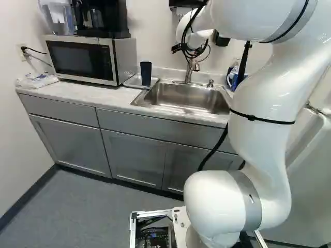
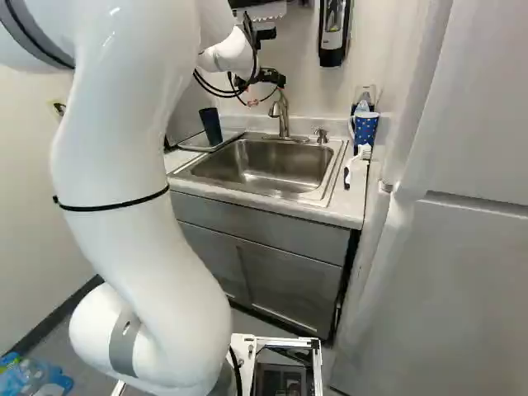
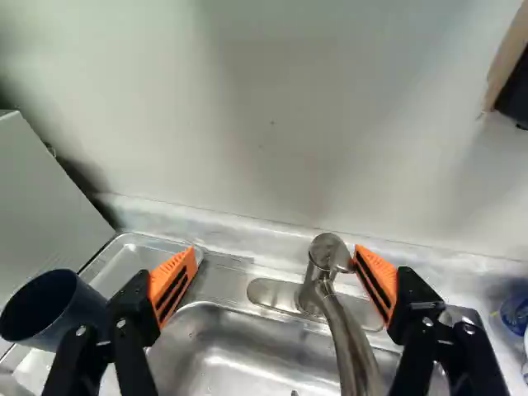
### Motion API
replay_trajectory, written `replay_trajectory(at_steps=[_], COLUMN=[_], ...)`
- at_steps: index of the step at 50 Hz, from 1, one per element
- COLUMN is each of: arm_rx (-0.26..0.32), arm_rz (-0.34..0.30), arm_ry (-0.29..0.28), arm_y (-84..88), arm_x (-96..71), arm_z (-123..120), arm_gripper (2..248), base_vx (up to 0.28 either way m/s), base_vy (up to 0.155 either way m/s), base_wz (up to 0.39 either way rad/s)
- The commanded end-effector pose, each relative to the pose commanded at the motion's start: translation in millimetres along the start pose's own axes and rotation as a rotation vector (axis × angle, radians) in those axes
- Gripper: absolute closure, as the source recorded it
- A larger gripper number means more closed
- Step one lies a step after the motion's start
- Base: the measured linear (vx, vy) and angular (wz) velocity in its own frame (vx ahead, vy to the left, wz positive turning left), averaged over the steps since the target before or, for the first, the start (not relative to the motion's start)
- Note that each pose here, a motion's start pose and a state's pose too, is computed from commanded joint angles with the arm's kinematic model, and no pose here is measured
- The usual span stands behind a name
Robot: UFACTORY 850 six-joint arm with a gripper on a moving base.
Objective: Rinse the cup and place it in the tray
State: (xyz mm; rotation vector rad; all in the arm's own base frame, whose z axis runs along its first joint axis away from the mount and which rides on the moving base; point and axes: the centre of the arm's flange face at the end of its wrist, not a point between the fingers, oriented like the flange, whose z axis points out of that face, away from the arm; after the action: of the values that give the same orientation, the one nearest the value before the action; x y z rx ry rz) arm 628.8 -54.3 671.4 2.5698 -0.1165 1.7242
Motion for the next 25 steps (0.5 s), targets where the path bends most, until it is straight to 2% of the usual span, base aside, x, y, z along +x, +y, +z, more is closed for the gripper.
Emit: replay_trajectory(at_steps=[25], arm_rx=[-0.012], arm_rz=[0.005], arm_ry=[-0.062], arm_y=[7.1], arm_x=[-9.7], arm_z=[-14], arm_gripper=[3], base_vx=[0.0], base_vy=[0.0], base_wz=[0.0])
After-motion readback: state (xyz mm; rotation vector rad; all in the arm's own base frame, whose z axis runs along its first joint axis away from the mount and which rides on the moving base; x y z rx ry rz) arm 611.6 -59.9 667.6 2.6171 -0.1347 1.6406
